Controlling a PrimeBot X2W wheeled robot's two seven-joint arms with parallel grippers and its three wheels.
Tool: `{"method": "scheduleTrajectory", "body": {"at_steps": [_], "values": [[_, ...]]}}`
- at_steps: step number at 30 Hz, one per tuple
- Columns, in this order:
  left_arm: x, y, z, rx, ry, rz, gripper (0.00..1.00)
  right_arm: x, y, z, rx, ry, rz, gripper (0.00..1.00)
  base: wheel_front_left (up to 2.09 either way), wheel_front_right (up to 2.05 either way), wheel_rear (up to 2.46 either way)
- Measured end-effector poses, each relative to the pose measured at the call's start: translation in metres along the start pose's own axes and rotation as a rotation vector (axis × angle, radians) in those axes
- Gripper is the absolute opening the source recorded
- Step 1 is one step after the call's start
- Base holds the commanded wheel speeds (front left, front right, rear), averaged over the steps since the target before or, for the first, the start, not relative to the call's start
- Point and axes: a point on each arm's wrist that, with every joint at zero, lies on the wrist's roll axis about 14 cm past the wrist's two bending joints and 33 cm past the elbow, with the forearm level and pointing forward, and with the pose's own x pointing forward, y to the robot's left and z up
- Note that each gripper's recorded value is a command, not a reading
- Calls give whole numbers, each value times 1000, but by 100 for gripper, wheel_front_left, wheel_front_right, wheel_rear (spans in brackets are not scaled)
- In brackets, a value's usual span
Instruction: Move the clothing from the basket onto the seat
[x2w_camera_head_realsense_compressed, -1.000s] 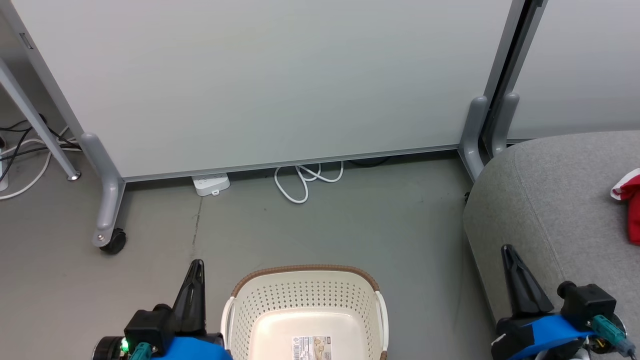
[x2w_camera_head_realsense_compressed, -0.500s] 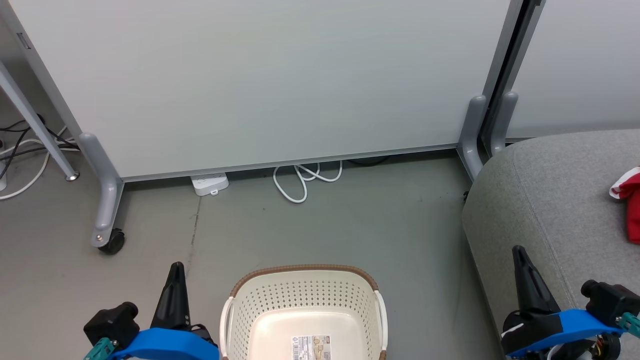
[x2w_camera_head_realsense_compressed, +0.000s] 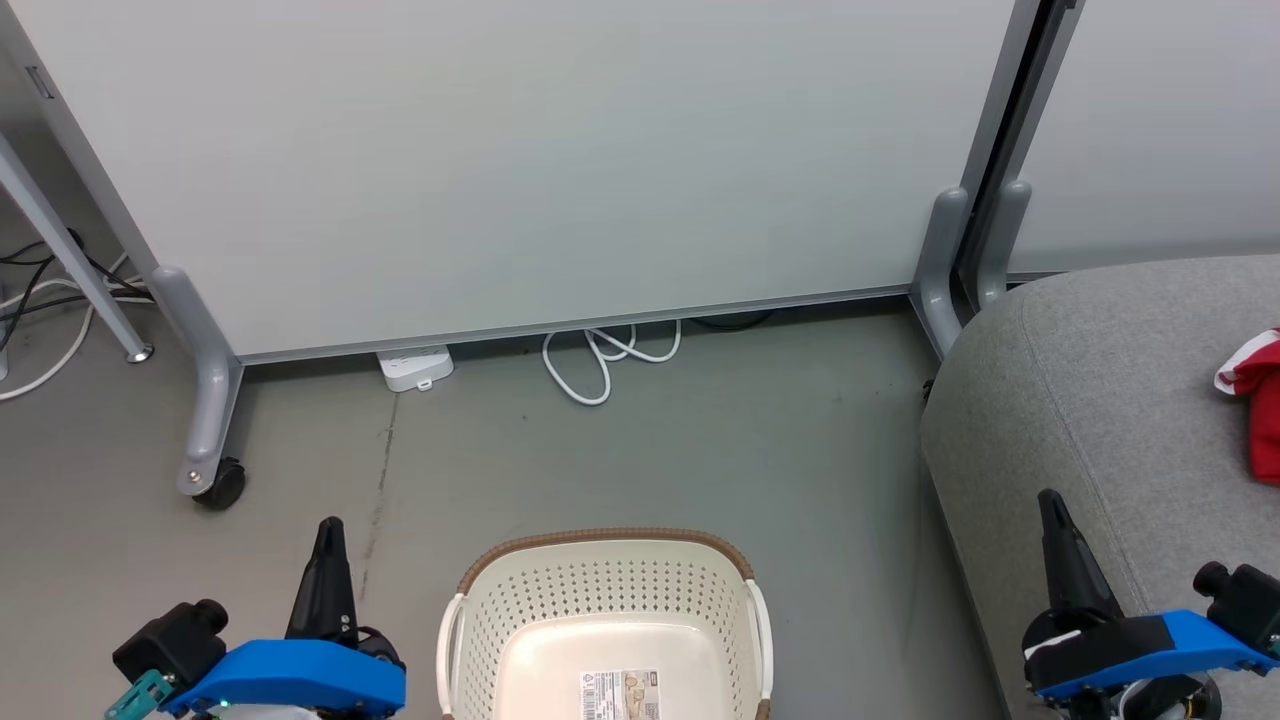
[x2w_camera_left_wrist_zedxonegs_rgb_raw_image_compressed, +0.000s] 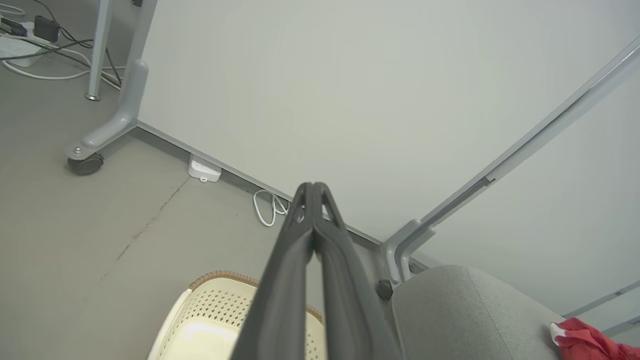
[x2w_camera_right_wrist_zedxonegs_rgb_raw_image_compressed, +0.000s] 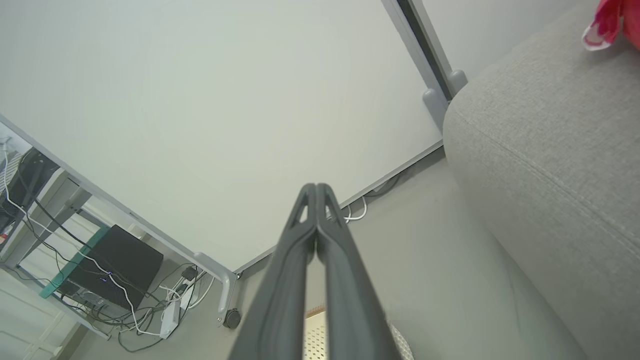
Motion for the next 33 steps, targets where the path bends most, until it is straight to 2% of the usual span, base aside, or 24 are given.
{"method": "scheduleTrajectory", "body": {"at_steps": [12, 33], "values": [[5, 3, 4, -180, 6, 14, 0, 1, -4, 3, 177, 2, -22, 0, 0, 0, 0], [12, 4, 12, -428, 6, 12, 0, 3, -6, 7, 423, 3, -32, 0, 0, 0, 0]]}}
